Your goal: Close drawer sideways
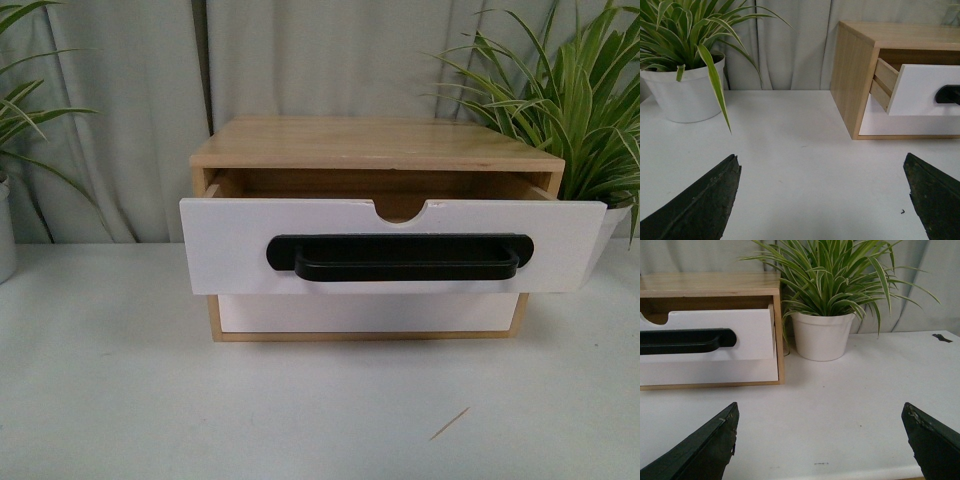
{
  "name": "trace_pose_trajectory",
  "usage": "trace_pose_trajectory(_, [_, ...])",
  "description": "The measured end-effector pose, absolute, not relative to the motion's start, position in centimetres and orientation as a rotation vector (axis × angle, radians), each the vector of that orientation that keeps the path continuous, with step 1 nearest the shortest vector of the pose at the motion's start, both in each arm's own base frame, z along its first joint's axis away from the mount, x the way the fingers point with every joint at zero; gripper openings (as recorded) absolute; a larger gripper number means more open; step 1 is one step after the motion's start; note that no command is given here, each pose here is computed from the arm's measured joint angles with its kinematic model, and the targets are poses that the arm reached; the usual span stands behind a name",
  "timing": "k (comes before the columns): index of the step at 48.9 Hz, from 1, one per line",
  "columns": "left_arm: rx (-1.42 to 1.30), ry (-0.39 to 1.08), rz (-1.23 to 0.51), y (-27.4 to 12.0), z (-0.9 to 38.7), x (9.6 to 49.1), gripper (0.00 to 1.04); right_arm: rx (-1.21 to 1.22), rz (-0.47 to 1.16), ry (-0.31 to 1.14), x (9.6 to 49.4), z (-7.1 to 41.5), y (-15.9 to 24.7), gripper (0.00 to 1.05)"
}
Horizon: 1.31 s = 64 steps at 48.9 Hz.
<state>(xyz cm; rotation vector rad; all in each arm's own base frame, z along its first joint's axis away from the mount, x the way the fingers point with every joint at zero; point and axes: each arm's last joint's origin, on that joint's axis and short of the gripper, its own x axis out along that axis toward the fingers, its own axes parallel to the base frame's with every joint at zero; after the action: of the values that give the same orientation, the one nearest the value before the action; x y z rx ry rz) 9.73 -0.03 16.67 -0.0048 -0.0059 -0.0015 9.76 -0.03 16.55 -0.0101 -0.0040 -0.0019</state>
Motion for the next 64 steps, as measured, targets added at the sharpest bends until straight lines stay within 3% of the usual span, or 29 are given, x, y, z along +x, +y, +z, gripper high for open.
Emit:
trace_pose_trajectory(3, [-0.007, -0.004, 0.008, 0.0, 16.7, 9.7, 0.99, -0.010, -0.002, -0.004, 9.8, 16.6, 0.0, 0.96])
trace_pose_trajectory(5, [-0.037, 0.044, 0.101, -0.1, 16.5, 9.9, 0.99, -0.013, 0.015, 0.004, 9.8, 16.5, 0.0, 0.96])
trace_pose_trajectory(11, [-0.134, 0.205, 0.420, -0.4, 16.7, 10.7, 0.99, -0.067, 0.373, 0.234, 10.2, 16.6, 0.0, 0.96])
trace_pose_trajectory(15, [-0.304, 0.248, 0.473, -0.6, 17.1, 12.1, 0.99, -0.170, 0.567, 0.236, 11.3, 17.2, 0.5, 0.96])
trace_pose_trajectory(26, [-0.638, 0.254, 0.292, -2.4, 18.8, 16.2, 0.99, -0.602, 0.601, 0.204, 14.0, 17.4, 1.5, 0.96])
trace_pose_trajectory(38, [-0.733, 0.298, 0.147, -5.0, 18.9, 19.0, 0.99, -0.881, 0.578, 0.111, 15.9, 17.0, 1.9, 0.96])
trace_pose_trajectory(64, [-0.729, 0.401, -0.071, -11.8, 18.9, 23.5, 0.99, -0.942, 0.537, 0.118, 19.7, 17.0, 1.7, 0.96])
